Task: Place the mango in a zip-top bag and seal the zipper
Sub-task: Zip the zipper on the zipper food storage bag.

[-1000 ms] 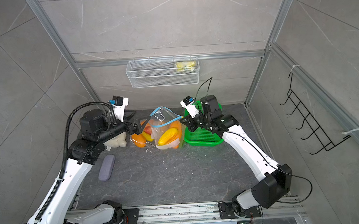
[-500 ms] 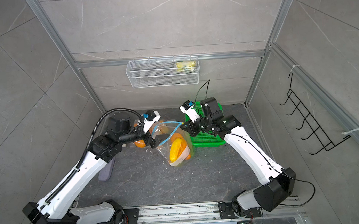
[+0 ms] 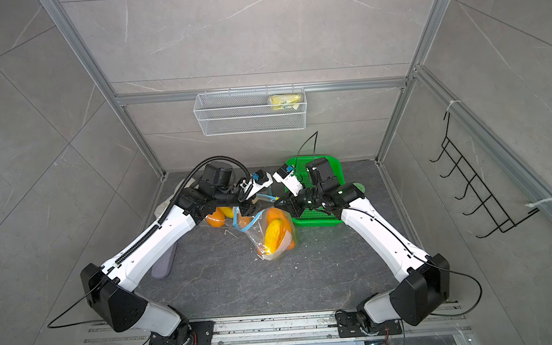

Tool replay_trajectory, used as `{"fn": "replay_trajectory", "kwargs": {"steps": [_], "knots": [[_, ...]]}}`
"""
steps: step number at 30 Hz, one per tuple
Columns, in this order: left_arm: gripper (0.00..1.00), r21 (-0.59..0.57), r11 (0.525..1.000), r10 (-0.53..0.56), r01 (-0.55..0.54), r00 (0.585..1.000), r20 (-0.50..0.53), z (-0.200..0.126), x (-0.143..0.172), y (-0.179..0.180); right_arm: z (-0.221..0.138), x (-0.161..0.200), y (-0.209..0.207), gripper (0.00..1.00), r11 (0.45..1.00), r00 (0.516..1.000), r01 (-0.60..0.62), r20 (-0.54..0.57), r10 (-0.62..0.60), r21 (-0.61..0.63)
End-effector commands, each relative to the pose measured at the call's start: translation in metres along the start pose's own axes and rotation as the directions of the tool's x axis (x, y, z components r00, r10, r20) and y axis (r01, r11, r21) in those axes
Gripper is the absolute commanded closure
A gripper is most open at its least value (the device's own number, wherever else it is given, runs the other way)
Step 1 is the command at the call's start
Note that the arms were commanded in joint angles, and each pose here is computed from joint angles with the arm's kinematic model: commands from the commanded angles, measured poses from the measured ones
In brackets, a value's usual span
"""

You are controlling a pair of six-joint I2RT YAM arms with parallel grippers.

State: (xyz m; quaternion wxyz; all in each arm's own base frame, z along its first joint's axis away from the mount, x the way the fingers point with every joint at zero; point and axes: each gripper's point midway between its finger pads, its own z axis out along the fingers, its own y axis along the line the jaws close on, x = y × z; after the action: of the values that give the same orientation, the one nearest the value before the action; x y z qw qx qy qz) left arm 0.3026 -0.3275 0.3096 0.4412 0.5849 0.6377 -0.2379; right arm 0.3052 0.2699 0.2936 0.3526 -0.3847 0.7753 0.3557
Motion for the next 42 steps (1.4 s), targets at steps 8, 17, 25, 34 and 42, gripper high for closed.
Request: {"fn": "replay_trajectory", "kwargs": {"steps": [8,17,25,34,42], "knots": [[0.89,0.085,0.995,0.04,-0.047,0.995,0.092,-0.009,-0.016,-0.019,-0.001,0.004,0.0,0.94,0.999,1.0,0.012,0.023,-0.011,-0.041],[1.0,0.088,0.996,0.023,-0.032,0.995,0.099,-0.007,-0.017,-0.018,-0.009,0.009,-0.007,0.76,0.996,0.995,-0.026,0.09,0.034,-0.088],[1.0,0.091,0.996,0.017,-0.027,0.994,0.107,-0.007,-0.019,-0.017,-0.015,0.005,-0.005,0.85,0.994,0.989,-0.004,0.145,0.02,-0.111],[0.43,0.041,0.997,0.053,-0.06,0.987,0.149,-0.016,-0.033,-0.012,-0.018,0.001,-0.006,1.0,0.996,0.985,0.006,0.174,0.01,-0.089],[0.4,0.044,0.993,0.105,-0.111,0.986,0.128,-0.005,-0.034,-0.012,-0.025,-0.005,0.0,1.0,0.996,0.98,0.024,0.199,-0.005,-0.09]]}}
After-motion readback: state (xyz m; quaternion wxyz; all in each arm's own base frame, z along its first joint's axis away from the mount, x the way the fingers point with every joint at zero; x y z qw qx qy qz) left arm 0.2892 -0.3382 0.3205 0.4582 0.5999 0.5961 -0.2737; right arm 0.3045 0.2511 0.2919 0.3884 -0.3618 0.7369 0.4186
